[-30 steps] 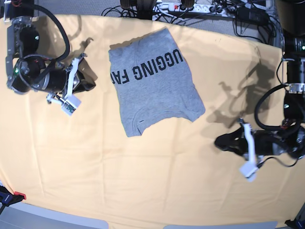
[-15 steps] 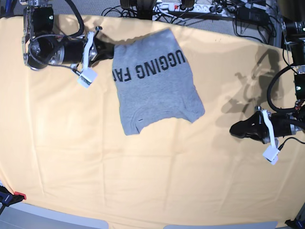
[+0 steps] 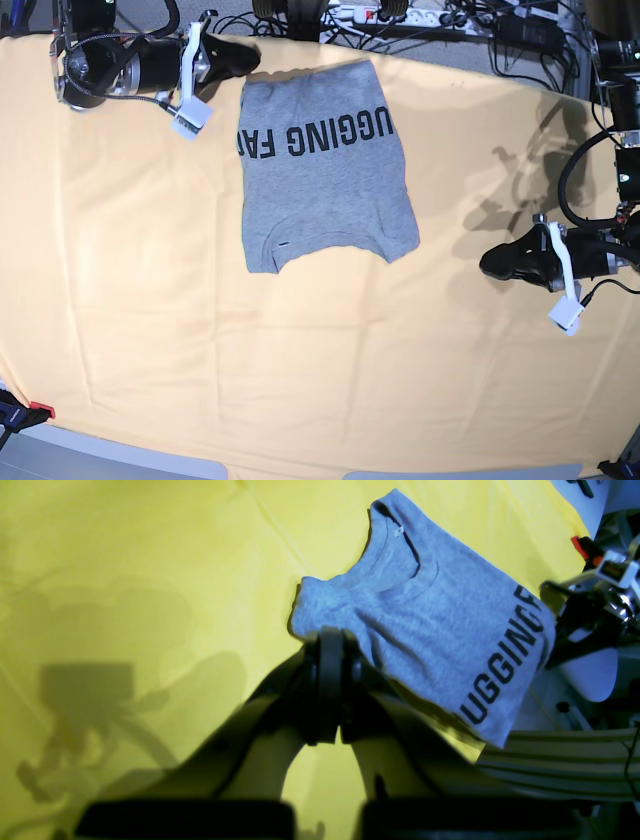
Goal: Layout the t-shirt on the table in an organized manner, then fold the t-shirt properly
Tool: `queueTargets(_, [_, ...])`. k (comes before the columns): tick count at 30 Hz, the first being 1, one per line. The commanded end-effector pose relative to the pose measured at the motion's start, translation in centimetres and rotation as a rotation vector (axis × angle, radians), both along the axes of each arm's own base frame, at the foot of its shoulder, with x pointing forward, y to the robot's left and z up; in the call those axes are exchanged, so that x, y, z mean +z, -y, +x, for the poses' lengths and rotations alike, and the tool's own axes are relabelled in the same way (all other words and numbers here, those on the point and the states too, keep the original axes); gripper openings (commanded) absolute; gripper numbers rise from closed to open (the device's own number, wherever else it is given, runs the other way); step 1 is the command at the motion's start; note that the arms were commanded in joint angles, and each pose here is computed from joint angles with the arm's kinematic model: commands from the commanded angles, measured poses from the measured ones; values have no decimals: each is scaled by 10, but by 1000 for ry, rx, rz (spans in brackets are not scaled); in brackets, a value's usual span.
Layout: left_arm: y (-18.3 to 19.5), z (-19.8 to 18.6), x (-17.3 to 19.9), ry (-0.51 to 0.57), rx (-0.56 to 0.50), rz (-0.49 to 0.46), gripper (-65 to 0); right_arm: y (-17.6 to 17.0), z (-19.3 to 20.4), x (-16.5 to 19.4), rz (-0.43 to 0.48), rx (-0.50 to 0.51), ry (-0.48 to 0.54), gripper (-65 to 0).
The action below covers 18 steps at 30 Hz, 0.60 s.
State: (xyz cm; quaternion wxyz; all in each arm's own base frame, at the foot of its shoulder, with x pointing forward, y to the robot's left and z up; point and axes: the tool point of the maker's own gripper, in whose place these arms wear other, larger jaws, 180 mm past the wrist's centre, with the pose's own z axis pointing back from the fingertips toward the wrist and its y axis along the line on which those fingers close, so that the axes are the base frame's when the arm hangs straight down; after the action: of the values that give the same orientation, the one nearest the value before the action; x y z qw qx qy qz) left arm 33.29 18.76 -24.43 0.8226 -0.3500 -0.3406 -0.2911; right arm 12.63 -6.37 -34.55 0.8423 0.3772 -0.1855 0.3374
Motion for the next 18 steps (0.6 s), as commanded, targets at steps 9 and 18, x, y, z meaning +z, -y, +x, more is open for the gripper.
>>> queueTargets(9, [-2,7,21,58,0,-19,-650,56,74,19,-205,-269,304,-650])
queueTargets(18, [-2,7,21,59,-1,-22,-650,8,65,14,71,-299,188,-650])
